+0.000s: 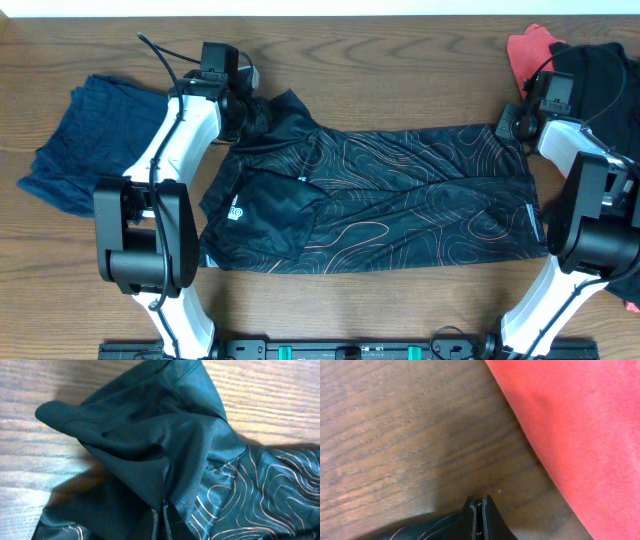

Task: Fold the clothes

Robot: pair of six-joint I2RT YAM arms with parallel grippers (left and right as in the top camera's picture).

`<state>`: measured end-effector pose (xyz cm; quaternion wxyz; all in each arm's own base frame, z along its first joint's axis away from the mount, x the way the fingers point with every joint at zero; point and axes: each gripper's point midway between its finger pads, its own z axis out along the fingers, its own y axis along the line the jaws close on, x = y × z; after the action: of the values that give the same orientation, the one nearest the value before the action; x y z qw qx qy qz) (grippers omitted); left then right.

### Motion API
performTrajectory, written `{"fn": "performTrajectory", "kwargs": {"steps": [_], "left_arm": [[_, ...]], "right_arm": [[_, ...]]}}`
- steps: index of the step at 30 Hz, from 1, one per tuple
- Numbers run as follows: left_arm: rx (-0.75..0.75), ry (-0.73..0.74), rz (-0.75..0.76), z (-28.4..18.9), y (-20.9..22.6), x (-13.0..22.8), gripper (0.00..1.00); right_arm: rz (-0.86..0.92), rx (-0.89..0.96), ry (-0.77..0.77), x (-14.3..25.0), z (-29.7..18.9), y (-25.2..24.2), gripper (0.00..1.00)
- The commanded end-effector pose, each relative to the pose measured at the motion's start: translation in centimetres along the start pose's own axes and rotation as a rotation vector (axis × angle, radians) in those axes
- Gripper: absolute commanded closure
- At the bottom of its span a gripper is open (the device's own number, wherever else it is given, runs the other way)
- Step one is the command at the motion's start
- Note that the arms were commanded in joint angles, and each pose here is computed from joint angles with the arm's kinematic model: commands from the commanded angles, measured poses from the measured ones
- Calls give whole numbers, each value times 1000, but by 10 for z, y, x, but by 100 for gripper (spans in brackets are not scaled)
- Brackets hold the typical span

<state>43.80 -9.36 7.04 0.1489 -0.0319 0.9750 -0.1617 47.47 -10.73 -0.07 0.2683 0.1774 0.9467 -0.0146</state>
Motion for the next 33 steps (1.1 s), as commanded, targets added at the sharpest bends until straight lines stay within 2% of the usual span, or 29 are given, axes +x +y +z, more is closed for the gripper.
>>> {"fn": "performTrajectory", "kwargs": {"steps": [1, 5, 11, 19, 22, 29, 33], "left_arm": [[-4, 4, -6, -3, 1, -1, 94], [-7, 18, -10, -16, -1, 5, 94], [-14, 45, -18, -56, -9, 24, 94], [-64, 227, -69, -103, -7, 87, 94], [-166, 347, -93, -117, 10, 118, 94], [-311, 490, -102, -121, 38, 157, 94], [-332, 556, -111, -116, 45, 177, 94]], "right_arm": [[-6, 101, 67, 21, 6, -18, 99], [-5, 144, 38, 7, -19, -25, 99], [37, 166, 7, -8, -86, -28, 99], [60, 292, 203, 44, -157, -61, 99], [86, 385, 321, 74, -175, -78, 99], [124, 451, 414, 95, -188, -96, 99], [137, 464, 441, 101, -191, -102, 99]]}}
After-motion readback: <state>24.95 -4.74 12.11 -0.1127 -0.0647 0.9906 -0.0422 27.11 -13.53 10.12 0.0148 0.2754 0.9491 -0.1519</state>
